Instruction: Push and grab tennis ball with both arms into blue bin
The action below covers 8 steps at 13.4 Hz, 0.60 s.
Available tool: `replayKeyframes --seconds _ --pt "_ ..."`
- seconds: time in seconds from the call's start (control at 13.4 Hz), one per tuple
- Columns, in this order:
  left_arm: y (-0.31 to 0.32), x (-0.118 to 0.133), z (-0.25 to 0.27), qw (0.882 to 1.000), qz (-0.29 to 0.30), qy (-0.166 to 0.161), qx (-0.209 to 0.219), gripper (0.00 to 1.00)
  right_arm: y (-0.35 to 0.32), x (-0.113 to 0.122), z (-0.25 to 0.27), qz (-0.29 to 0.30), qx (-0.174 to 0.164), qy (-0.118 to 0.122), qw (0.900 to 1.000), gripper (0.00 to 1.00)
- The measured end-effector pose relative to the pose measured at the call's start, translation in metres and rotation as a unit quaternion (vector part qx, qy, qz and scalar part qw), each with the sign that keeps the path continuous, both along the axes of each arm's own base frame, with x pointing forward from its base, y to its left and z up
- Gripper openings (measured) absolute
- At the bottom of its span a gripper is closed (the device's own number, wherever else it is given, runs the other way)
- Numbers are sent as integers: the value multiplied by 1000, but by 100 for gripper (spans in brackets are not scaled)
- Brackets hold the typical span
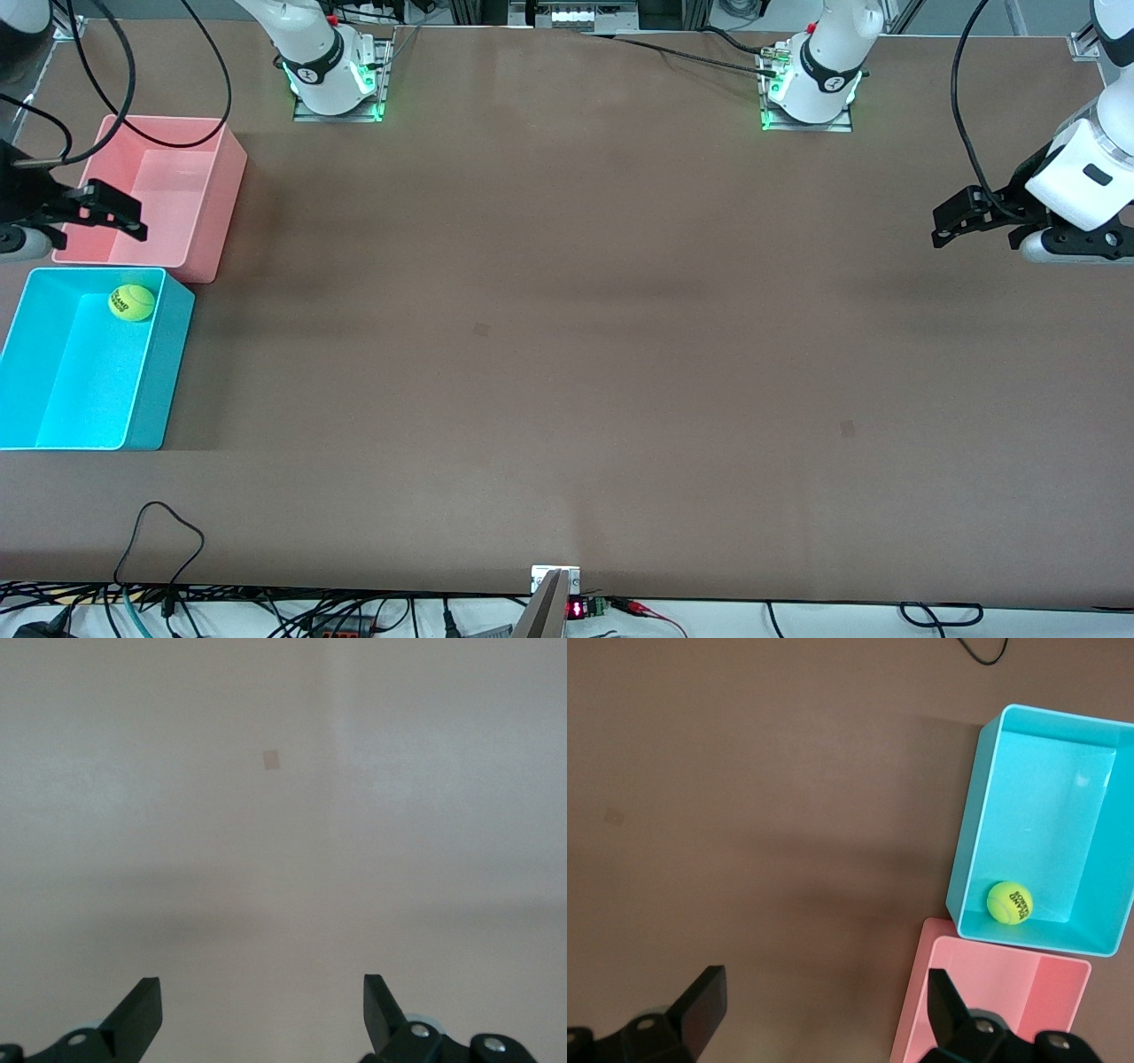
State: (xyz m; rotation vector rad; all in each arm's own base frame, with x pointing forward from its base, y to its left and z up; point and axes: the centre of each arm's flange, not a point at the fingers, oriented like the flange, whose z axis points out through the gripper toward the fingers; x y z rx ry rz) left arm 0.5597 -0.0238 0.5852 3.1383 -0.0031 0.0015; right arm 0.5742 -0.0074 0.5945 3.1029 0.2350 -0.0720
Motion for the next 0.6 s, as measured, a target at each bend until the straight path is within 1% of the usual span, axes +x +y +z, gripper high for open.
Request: replayKeyframes --seconds 0.6 --pt "0 0 0 1000 0 0 0 100 -2 -1 -3 -2 0 10 1000 100"
